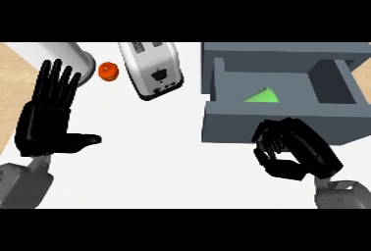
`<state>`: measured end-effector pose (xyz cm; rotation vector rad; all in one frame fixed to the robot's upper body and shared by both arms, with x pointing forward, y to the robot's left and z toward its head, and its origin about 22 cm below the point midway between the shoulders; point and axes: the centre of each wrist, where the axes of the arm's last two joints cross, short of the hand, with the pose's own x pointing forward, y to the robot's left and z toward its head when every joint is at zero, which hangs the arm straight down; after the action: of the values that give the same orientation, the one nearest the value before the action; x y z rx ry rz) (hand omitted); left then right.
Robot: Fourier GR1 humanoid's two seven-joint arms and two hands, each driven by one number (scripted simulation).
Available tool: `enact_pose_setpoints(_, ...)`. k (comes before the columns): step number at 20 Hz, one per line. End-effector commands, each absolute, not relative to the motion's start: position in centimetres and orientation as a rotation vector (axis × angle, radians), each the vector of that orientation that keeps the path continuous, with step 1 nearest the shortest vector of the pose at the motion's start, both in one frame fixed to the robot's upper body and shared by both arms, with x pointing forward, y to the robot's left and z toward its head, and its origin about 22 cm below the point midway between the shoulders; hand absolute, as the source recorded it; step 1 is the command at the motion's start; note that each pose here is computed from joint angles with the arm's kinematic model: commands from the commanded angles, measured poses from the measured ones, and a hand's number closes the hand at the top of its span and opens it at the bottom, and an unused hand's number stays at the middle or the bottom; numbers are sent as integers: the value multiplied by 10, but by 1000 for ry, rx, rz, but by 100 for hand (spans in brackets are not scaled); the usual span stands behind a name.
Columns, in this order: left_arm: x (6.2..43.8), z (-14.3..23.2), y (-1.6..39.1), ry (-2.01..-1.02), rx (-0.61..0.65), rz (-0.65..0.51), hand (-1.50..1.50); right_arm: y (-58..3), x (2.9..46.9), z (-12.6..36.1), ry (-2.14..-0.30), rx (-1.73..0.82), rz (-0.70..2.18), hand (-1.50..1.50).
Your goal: Pick up the cup, place it into the drawer and close the drawer
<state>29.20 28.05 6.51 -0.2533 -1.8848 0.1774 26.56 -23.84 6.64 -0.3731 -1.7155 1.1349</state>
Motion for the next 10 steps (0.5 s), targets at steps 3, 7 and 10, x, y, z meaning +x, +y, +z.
enact_pose_setpoints(3,275,71,330,-1887,-248,174,-150,-213,297,25,-1630,-427,1211,-150)
enact_pose_setpoints(7,280,63,338,-1890,-247,197,-150,-202,314,3,-1568,-450,1285,-150)
enact_pose_setpoints(10,277,56,336,-1888,-254,201,-150,-207,332,-16,-1538,-448,1295,-150)
